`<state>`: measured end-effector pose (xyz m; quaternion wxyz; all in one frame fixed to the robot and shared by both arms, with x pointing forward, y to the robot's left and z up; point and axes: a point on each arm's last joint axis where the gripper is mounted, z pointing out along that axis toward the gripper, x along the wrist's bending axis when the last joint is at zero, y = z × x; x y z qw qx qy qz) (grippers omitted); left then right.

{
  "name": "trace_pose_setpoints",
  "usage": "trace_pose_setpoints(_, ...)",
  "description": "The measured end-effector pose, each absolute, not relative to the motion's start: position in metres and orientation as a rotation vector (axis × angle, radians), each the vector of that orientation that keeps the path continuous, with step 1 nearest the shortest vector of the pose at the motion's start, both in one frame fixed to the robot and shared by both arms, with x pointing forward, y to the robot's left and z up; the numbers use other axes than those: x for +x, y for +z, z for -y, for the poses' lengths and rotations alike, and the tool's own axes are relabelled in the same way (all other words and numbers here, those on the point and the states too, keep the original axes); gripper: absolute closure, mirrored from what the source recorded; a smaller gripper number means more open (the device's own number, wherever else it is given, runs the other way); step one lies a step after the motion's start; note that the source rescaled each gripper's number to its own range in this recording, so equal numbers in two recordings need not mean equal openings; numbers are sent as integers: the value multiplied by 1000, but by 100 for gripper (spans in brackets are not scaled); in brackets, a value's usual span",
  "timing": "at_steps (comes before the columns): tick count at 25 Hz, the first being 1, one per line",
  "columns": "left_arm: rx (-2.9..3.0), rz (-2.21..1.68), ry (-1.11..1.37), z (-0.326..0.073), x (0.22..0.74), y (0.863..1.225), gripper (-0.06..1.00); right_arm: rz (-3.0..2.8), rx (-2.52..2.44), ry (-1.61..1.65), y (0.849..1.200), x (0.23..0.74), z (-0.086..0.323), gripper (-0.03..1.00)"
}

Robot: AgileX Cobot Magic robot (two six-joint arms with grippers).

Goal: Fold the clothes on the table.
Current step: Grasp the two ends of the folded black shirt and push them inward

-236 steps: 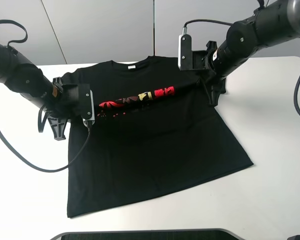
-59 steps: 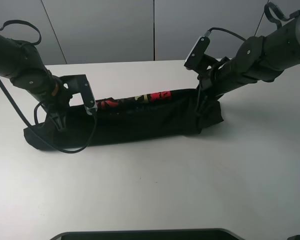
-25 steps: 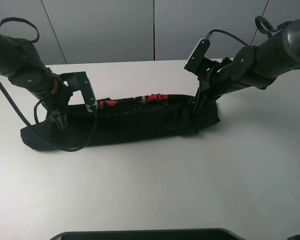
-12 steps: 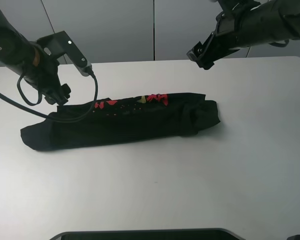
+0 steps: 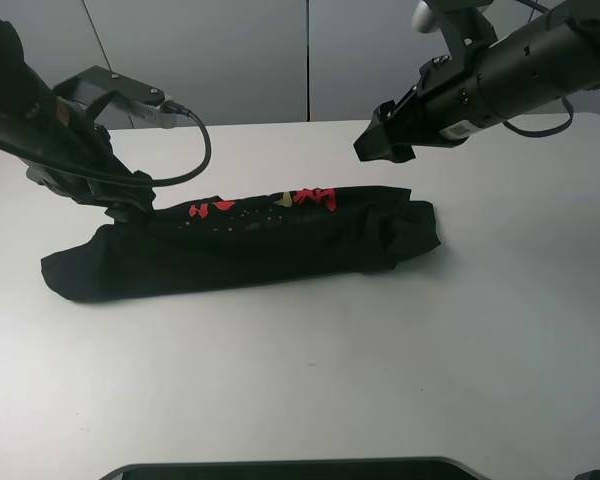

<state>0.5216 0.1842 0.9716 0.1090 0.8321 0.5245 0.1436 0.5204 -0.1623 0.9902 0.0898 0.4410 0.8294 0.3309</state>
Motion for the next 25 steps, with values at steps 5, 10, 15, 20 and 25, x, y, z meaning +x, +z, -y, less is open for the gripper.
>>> trace_pose_setpoints(5, 2416, -1646, 350, -184, 517, 970, -5, -2518, 1445, 826, 964, 523, 165, 7)
trace_pose_setpoints(10, 2345, -1749, 334, -185, 516, 970, -5, -2436, 1634, 724, 942, 531, 168, 11)
trace_pose_setpoints(15, 2350, -1790, 370, -187, 519, 964, -1, -2426, 1694, 690, 933, 532, 169, 31)
trace_pose_setpoints(20, 2417, -1867, 306, -185, 525, 929, 39, -2427, 1695, 685, 933, 532, 169, 32)
trace_pose_setpoints(25, 2393, -1896, 283, -180, 532, 903, 68, -2433, 1694, 679, 932, 532, 169, 32)
